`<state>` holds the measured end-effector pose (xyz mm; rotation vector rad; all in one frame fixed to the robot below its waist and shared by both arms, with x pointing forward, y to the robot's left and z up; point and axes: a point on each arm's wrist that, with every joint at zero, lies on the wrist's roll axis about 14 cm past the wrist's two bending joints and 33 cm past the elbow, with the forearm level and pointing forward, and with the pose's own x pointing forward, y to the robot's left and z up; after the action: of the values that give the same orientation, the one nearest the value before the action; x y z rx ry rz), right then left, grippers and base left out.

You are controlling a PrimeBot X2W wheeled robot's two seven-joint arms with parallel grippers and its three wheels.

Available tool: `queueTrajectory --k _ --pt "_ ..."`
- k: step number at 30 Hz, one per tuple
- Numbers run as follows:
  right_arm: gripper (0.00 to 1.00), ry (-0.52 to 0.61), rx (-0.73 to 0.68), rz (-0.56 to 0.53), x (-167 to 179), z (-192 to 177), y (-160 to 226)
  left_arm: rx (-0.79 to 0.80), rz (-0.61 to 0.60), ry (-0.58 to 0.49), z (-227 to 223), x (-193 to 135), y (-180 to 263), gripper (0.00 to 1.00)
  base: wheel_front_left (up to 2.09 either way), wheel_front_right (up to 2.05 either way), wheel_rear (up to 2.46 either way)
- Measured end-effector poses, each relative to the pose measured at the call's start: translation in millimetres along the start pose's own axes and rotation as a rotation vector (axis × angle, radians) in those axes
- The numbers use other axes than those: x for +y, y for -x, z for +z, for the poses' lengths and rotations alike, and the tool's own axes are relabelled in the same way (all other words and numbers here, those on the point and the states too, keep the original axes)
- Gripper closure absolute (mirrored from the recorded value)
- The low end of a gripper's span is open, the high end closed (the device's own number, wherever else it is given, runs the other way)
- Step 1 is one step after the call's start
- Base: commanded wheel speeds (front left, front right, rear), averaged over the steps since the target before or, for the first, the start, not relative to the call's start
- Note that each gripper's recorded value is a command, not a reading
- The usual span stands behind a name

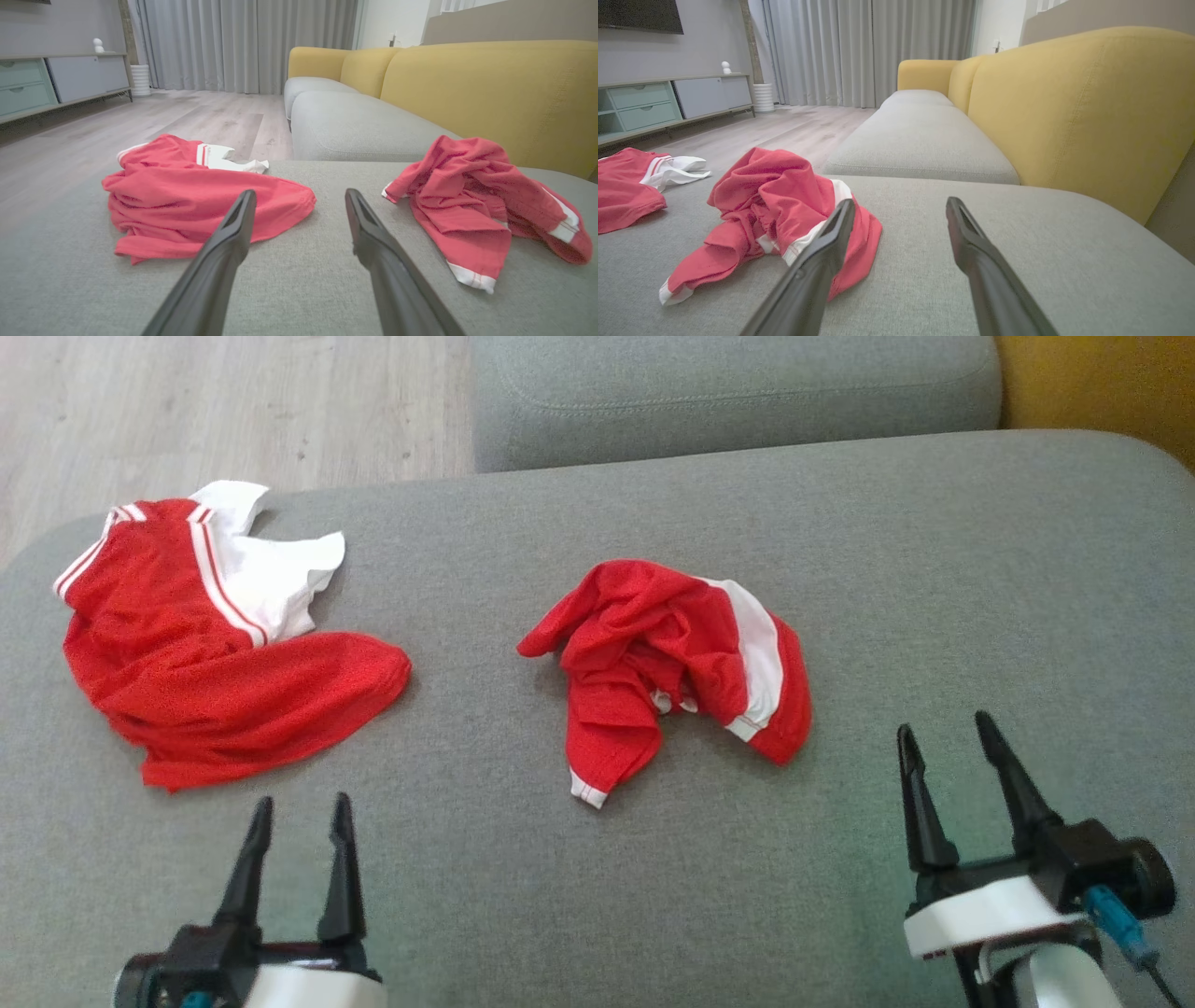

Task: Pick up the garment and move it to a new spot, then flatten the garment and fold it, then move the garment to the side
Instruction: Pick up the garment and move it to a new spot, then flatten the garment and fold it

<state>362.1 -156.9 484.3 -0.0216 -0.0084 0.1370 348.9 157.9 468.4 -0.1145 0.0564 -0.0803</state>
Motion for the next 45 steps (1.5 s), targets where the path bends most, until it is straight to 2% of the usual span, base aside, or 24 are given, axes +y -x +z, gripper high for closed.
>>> queueTrajectory --k 16,22,27,33,39,45 --pt "0.00 -0.039 0.052 0.006 5.6 -16.7 9.7 -0.010 0.005 -0.016 -0.1 7.3 3.8 0.00 0.00 0.00 0.00" --pt "0.00 -0.024 0.017 0.051 18.4 -5.4 0.1 0.001 -0.002 -0.012 -3.9 5.4 2.7 0.00 0.00 0.00 0.00" --pt "0.00 0.095 0.011 0.168 47.7 -1.4 -22.4 0.010 0.000 -0.006 -6.6 6.2 1.7 0.00 0.00 0.00 0.00" --pt "0.00 0.288 0.207 0.297 73.4 -38.8 -40.7 0.005 0.019 -0.003 -5.3 11.7 -1.1 0.00 0.00 0.00 0.00" --pt "0.00 0.447 0.332 0.359 74.3 -68.8 -52.1 0.008 0.049 0.025 -6.7 19.3 -3.5 0.00 0.00 0.00 0.00" --pt "0.00 0.556 0.405 0.398 75.6 -88.7 -62.2 0.025 0.068 0.032 -12.0 24.9 -7.3 0.00 0.00 0.00 0.00"
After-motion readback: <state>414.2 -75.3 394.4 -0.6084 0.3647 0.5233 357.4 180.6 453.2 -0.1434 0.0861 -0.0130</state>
